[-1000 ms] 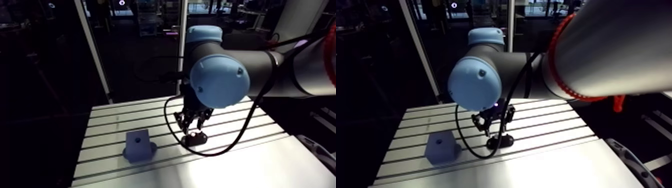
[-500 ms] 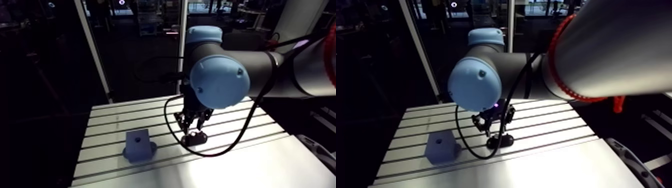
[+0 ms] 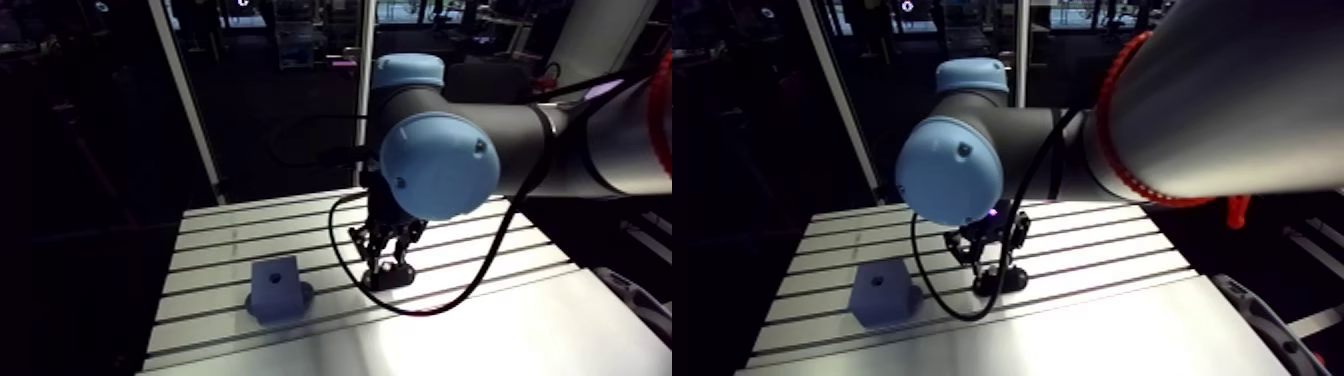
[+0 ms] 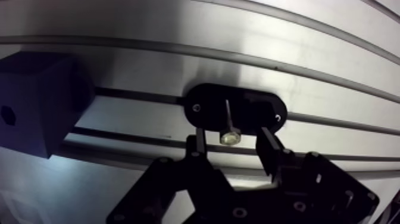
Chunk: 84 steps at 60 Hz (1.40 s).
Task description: Pick up the M10 bolt and insert it into the hex recess until seated.
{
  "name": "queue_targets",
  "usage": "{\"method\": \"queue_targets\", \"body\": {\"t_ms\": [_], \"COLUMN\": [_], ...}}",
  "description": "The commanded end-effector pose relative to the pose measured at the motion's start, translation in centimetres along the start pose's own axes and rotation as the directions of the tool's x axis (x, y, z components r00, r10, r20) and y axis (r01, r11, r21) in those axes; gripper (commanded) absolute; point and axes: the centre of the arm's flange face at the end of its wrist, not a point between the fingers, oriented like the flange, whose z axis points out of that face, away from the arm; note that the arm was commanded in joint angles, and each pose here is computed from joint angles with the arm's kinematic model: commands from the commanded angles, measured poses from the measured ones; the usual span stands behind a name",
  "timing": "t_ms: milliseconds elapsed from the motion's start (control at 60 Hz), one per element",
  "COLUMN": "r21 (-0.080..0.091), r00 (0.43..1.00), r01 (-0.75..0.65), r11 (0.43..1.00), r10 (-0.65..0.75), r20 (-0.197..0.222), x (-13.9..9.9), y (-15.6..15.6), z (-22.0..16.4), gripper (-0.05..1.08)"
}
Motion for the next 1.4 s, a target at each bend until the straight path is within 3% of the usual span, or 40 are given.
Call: {"method": "queue_targets", "body": {"t_ms": [17,1400], "r21": [-0.002,-0.006], "r00": [1.000,1.000], "r01": [0.000,0.001], "r11": [1.000,1.000], "r10": [0.000,-0.001], "r20": [0.003,0.001], "x": [-0.08,-0.05], "y": [0.00,-0.05], "z": [0.12,0.46], "gripper": [0.48,0.57]}}
